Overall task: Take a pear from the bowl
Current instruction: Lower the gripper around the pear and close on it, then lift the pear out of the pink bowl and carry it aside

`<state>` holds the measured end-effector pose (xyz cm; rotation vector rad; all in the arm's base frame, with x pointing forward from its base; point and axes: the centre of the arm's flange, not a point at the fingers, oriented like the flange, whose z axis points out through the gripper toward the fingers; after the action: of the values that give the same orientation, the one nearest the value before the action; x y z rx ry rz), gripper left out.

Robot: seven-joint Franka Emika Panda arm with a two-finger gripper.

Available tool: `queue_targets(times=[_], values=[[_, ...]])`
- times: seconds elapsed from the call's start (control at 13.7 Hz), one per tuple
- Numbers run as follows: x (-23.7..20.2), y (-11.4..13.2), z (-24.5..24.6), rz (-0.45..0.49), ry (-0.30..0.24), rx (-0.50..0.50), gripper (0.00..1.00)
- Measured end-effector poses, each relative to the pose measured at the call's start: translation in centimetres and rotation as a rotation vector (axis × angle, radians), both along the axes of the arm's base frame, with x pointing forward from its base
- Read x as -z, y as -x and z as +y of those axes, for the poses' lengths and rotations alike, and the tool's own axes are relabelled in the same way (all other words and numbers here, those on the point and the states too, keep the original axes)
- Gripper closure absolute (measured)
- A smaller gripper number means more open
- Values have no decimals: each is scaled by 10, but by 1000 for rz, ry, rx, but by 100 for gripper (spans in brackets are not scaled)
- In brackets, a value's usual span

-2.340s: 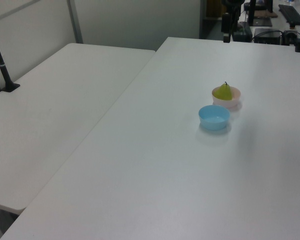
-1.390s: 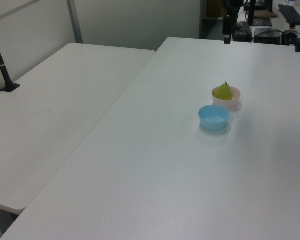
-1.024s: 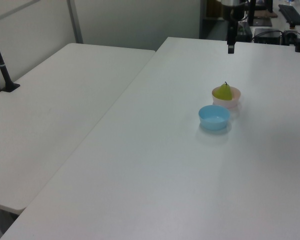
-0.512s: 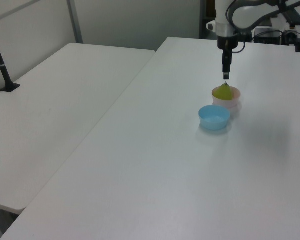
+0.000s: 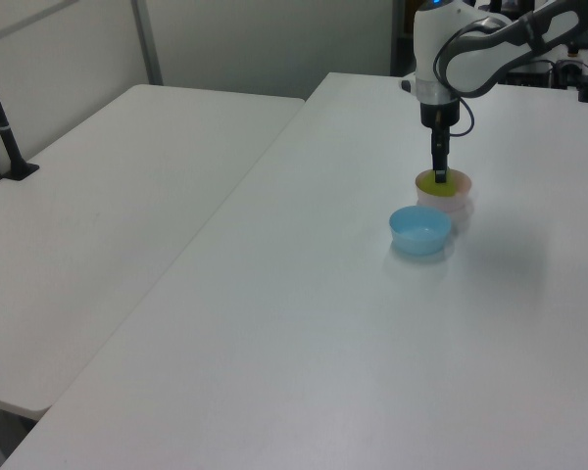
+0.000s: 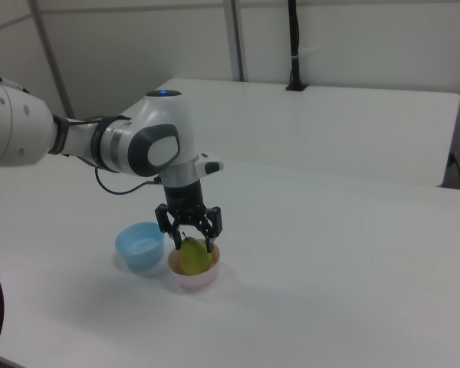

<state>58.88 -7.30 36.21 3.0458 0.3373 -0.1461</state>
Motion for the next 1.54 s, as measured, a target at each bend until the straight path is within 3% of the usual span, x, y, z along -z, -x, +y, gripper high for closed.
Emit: queue_targets(times=[0.51,0.88,1.24,1.54], values=[[20,3,4,19,15,-25,40],[14,4,4,16,15,-24,40],[-41,15,4,38,8,-12,40],[-115,7,-5,4,14,13,40]])
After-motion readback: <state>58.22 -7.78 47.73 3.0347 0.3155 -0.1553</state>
